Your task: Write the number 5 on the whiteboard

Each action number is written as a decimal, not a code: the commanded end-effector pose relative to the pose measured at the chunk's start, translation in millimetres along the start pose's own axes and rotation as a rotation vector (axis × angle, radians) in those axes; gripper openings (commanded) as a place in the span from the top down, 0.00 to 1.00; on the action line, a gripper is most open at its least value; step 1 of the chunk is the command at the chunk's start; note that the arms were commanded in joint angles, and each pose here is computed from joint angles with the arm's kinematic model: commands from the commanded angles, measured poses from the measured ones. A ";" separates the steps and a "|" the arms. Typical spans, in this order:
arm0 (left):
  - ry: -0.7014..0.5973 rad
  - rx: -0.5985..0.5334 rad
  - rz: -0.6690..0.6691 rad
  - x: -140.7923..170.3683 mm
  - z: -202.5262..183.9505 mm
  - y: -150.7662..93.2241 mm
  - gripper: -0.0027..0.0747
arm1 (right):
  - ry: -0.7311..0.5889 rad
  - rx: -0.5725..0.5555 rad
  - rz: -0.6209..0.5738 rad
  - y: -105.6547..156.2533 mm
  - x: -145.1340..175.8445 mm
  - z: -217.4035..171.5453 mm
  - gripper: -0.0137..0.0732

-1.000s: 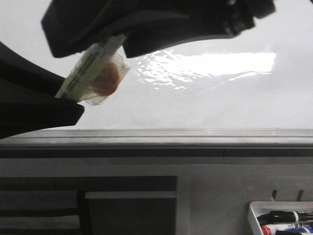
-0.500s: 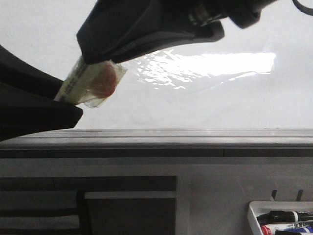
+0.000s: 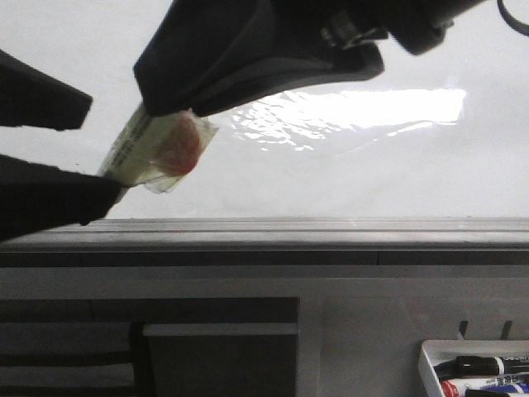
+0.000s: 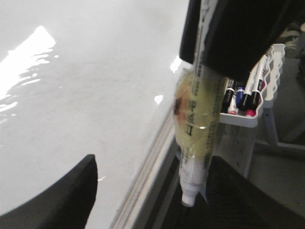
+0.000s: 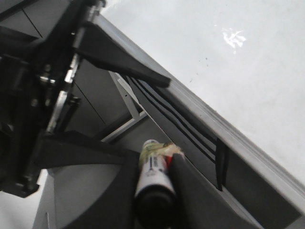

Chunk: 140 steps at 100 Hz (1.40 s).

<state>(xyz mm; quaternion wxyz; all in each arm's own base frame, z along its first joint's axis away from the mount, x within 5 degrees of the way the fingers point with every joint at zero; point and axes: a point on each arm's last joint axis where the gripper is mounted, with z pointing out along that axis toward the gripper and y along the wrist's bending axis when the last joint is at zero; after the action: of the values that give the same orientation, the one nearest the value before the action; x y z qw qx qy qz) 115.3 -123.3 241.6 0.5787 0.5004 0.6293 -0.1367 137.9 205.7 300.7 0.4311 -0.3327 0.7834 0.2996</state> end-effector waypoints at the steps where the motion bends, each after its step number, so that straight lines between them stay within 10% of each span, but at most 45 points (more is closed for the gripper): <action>1: -0.129 -0.045 -0.051 -21.3 -15.3 6.1 0.37 | -0.105 0.018 0.018 -4.5 -19.6 -7.3 0.91; 81: -0.177 -0.257 -0.173 -25.2 -77.0 16.5 0.43 | -0.165 0.219 -0.013 -61.4 -109.6 9.8 0.91; 140: -0.177 -0.257 -0.173 -25.2 -77.0 16.5 0.44 | -0.028 0.226 0.028 -69.9 -67.5 29.6 0.91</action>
<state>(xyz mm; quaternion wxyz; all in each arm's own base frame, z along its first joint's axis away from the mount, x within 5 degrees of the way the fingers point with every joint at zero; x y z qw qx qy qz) 80.2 -66.7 279.5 0.6558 0.3587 0.6527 -0.1232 232.9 211.6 312.1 0.4192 -0.2673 0.8387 0.2221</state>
